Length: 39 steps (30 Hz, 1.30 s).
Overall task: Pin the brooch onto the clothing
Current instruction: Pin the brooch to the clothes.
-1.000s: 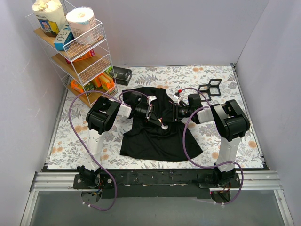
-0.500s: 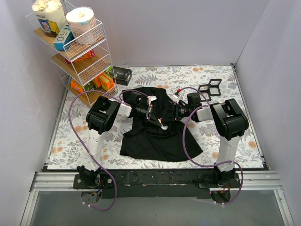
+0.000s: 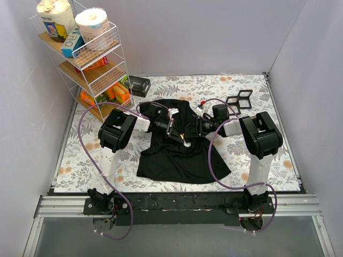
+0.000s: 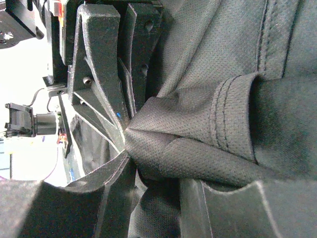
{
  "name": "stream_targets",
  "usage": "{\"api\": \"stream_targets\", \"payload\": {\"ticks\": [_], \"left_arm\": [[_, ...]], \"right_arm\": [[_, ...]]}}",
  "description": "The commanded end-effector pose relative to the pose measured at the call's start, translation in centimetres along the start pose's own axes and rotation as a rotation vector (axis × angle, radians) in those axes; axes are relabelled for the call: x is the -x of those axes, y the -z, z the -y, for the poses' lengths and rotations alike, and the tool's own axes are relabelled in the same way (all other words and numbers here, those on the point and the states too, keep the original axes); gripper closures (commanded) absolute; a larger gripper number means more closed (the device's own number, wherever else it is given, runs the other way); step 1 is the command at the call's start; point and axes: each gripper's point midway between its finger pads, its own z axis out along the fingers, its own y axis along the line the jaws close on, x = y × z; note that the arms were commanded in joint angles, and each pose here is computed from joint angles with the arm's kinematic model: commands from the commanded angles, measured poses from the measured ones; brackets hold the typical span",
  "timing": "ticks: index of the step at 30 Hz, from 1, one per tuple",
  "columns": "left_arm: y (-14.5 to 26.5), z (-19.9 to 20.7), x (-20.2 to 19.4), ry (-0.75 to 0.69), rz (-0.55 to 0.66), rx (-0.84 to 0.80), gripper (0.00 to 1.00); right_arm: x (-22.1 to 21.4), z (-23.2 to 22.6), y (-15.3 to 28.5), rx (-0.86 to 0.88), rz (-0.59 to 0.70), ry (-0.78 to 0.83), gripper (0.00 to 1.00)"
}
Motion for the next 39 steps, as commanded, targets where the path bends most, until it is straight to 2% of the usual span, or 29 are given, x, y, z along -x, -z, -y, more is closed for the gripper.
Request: {"api": "stream_targets", "payload": {"ticks": [1, 27, 39], "left_arm": [[0.1, 1.6, 1.3, -0.071, 0.005, -0.025, 1.0], [0.2, 2.5, 2.1, -0.135, 0.017, -0.013, 1.0], [-0.2, 3.6, 1.1, -0.25, -0.014, -0.012, 1.0]], "right_arm": [[-3.6, 3.5, -0.5, -0.143, -0.087, -0.079, 0.55], [-3.8, 4.8, -0.6, -0.263, -0.116, -0.106, 0.56], [-3.8, 5.1, -0.8, -0.274, -0.117, -0.139, 0.58]]}}
